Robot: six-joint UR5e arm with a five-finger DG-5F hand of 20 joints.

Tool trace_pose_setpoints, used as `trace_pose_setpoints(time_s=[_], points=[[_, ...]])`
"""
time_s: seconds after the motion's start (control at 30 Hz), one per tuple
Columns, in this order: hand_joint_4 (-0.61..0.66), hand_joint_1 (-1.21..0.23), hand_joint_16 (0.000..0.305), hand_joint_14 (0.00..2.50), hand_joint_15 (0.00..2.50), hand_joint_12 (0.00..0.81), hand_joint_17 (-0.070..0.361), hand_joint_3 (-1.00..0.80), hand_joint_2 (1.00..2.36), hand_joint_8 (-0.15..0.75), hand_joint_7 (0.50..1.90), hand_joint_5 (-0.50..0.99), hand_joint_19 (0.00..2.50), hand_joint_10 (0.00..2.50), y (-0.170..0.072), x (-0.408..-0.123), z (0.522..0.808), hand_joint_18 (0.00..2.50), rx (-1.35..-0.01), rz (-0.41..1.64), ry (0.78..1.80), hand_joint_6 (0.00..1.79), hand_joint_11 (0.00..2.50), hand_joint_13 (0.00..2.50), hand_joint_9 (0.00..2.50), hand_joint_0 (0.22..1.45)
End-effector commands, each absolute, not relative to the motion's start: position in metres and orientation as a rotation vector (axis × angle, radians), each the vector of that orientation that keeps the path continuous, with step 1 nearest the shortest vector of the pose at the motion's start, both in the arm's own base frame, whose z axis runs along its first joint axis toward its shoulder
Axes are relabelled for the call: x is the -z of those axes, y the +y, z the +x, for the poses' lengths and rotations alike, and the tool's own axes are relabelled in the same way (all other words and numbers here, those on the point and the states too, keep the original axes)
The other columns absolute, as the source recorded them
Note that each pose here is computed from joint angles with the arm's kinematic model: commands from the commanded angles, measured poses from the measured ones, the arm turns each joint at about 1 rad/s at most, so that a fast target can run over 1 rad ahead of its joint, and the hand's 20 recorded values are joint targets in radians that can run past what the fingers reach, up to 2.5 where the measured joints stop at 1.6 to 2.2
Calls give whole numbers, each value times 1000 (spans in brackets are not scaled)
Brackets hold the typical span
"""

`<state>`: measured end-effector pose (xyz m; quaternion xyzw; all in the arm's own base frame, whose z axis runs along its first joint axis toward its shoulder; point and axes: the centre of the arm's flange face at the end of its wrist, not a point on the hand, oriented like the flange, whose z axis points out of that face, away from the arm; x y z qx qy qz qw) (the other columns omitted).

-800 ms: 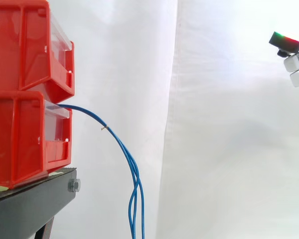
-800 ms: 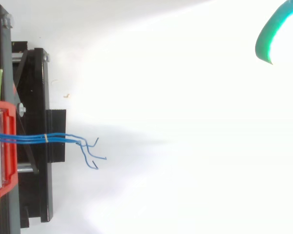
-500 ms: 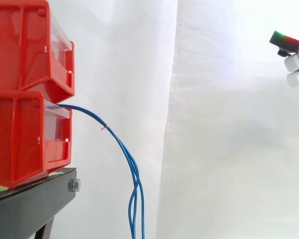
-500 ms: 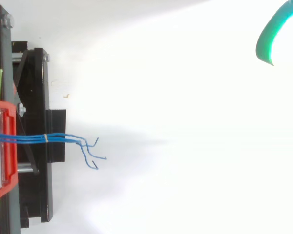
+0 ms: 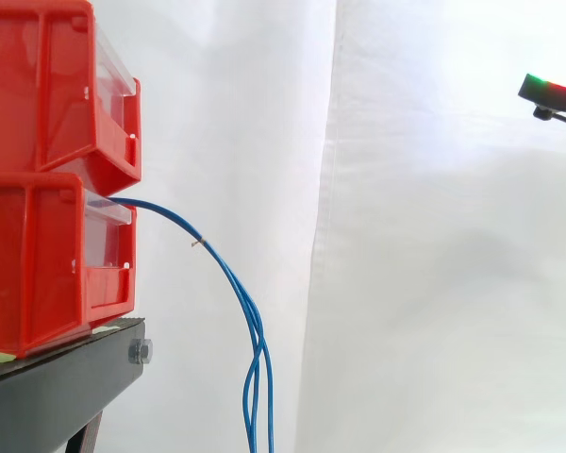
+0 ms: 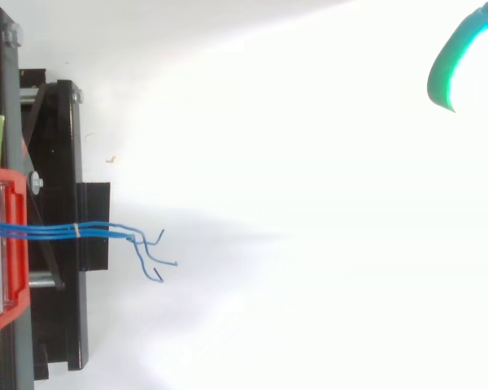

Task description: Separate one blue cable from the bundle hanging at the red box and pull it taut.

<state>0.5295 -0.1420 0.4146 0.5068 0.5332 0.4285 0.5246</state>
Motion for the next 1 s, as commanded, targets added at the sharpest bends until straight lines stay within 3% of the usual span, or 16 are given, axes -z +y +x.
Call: trace_pose_setpoints(time_s=[0.0,0.67,0.77,0.97], points=[[202,-652,39,10,278,352,88,-472,1002,273,715,-194,347,5,-141,-415,529,545,-1027,1211,1276,502,149,650,731,556],[190,-648,35,8,223,324,80,-475,1002,262,715,-201,300,4,-145,-417,530,515,-1027,1205,1260,502,115,591,646,553],[192,-651,33,6,178,313,75,-475,1001,259,714,-202,218,0,-149,-421,536,428,-954,1172,1196,502,67,531,612,552],[198,-653,31,5,138,299,71,-478,1001,263,715,-199,159,0,-146,-419,544,380,-880,1111,1191,502,44,484,606,551]])
